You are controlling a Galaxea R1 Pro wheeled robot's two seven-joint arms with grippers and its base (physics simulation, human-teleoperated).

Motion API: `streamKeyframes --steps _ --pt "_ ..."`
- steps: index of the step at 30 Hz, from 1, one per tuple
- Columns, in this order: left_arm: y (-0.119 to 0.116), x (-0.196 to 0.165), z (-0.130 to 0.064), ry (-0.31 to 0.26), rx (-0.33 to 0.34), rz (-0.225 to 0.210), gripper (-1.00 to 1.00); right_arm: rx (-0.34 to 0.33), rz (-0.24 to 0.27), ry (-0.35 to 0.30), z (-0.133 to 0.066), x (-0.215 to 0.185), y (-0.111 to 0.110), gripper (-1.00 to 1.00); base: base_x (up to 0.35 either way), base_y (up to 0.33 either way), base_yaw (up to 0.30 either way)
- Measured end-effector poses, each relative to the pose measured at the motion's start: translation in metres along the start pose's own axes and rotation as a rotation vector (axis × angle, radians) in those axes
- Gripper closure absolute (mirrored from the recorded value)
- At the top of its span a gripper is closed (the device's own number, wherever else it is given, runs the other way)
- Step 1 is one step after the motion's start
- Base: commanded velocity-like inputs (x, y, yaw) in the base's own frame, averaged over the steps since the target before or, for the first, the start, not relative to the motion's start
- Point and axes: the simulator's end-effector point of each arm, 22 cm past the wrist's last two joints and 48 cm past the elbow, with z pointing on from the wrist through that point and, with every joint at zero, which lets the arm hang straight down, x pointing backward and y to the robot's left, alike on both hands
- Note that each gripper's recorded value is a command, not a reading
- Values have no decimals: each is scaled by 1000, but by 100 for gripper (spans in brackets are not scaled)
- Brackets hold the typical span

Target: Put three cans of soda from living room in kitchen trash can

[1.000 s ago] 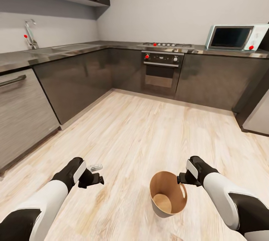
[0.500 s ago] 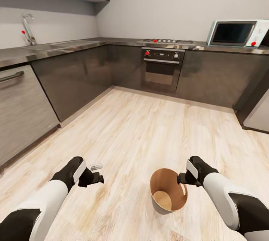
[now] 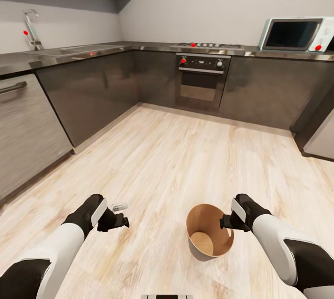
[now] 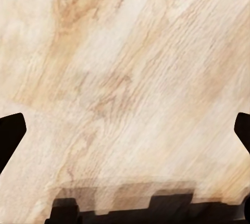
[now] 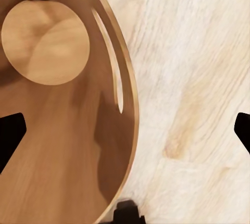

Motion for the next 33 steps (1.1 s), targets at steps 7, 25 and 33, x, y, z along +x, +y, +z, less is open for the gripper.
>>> streamKeyframes --steps 7,25,33 --pt "1 1 3 3 -1 -1 -100 3 -1 4 3 1 -1 -100 0 0 0" --pt "6 8 25 15 -2 -3 -100 3 -2 19 25 10 1 -100 0 0 0" --pt "7 11 31 24 -3 -5 -100 4 -2 30 31 13 1 -100 0 0 0"
